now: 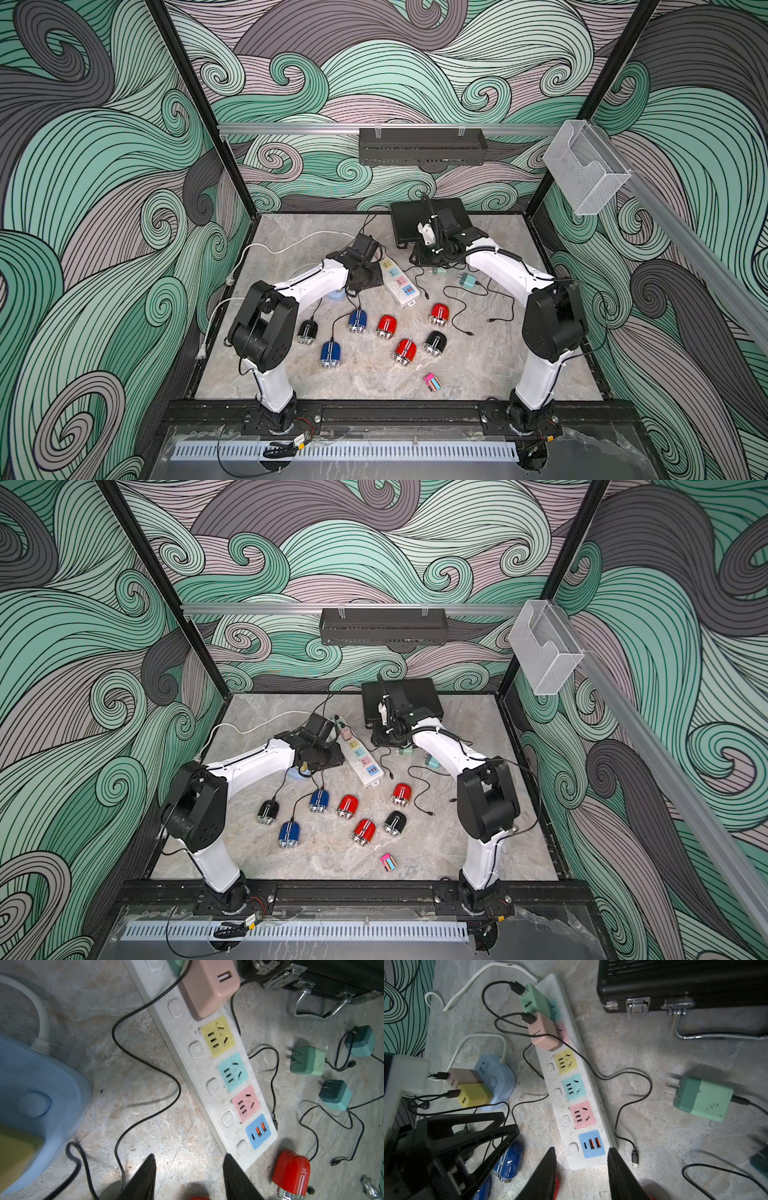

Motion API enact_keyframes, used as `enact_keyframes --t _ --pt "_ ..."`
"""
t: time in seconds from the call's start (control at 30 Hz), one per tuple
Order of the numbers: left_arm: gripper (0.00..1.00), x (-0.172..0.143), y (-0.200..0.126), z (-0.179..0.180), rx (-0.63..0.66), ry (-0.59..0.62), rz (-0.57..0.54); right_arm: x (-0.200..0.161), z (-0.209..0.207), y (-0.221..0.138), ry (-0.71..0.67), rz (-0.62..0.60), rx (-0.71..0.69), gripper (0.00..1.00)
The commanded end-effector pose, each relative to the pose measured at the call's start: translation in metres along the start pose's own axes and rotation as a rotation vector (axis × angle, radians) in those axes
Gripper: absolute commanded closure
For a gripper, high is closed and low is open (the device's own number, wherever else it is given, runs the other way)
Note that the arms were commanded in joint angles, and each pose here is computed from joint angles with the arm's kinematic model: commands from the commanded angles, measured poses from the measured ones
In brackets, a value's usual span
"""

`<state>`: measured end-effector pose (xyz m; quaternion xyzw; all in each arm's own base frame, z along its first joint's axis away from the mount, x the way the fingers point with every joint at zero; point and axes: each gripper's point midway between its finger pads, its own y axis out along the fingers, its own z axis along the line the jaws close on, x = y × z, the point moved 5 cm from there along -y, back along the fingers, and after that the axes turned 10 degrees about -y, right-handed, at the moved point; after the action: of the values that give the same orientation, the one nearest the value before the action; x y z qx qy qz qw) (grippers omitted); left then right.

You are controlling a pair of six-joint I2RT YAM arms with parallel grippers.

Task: Unplug the electric shaver
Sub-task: Remove the plug from the socket.

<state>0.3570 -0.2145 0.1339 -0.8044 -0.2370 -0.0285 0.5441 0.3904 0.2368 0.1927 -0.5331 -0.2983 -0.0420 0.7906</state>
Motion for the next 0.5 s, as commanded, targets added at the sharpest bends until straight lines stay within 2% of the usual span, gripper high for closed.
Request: enact_keyframes --t 0.0,0.13,0.47 --pt "0.48 0.014 0.0 -0.012 -0.049 -0.04 -0.008 -0.001 0.001 0.008 -0.072 0.057 -0.079 0.57" --pt "0.49 0.019 0.009 -0.012 -0.053 -0.069 -0.002 0.009 0.004 0.015 -0.138 0.06 -0.137 0.55" --pt "0.53 0.028 0.033 -0.005 -0.095 -0.167 0.028 0.026 0.024 0.041 -0.239 0.053 -0.121 0.52"
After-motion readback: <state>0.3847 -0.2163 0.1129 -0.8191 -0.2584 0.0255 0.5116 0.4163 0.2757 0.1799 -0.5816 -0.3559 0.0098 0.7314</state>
